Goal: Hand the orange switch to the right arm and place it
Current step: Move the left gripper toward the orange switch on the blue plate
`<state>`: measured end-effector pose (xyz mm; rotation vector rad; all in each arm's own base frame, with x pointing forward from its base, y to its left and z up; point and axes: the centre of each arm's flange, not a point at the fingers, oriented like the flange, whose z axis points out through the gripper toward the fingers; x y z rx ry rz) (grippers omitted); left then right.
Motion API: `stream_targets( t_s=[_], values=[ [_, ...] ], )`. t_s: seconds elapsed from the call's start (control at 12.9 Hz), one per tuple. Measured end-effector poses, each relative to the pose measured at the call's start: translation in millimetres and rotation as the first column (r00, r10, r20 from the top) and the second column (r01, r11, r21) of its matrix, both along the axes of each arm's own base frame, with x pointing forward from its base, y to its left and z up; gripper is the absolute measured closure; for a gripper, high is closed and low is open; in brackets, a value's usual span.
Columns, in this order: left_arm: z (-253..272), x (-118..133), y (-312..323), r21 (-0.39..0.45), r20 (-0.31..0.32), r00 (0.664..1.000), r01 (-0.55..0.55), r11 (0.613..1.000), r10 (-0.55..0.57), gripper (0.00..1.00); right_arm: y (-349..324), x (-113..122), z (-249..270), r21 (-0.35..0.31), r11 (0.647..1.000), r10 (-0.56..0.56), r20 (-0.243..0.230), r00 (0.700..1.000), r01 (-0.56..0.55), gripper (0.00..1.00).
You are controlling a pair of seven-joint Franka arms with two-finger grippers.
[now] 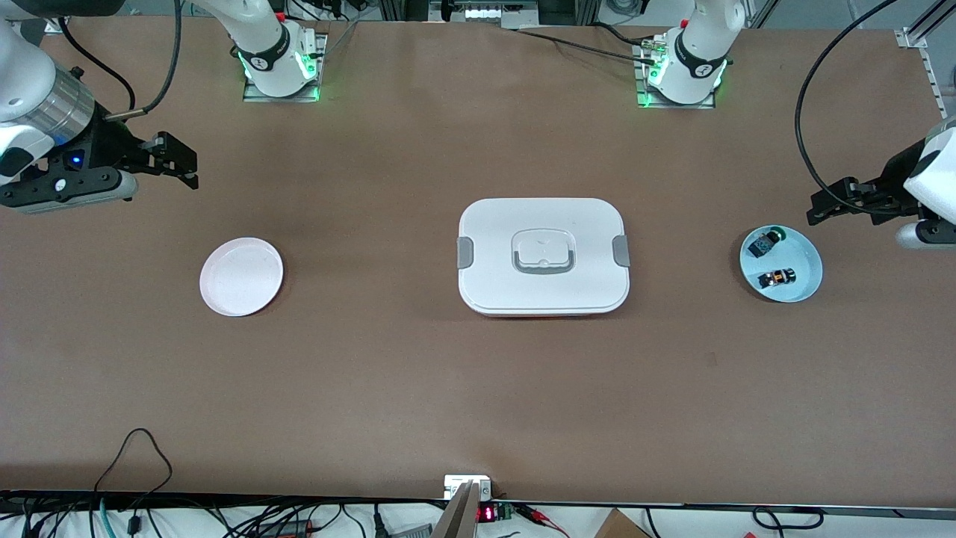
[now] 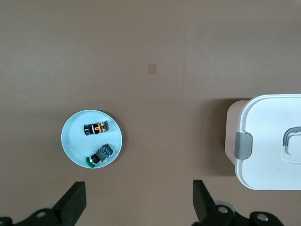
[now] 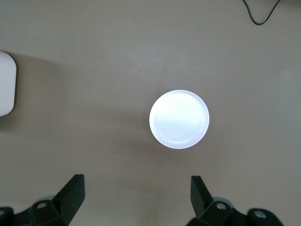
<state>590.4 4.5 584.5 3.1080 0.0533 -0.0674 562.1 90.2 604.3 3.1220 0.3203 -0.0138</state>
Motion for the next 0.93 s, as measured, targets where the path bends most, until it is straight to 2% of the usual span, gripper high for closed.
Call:
stream_targets(
  t_s=[0.7, 0.93],
  values=[
    [-7, 3, 0, -0.002, -0.012, 1.000, 0.001, 1.000, -0.001, 0.00, 0, 0, 3, 0.001, 1.000, 0.000, 0.006, 1.000, 0.000, 0.00],
    [-35, 12, 5, -0.011, -0.068, 0.998, -0.004, 1.000, 0.003, 0.00, 0, 0, 5, 0.002, 1.000, 0.000, 0.010, 1.000, 0.000, 0.00]
  ],
)
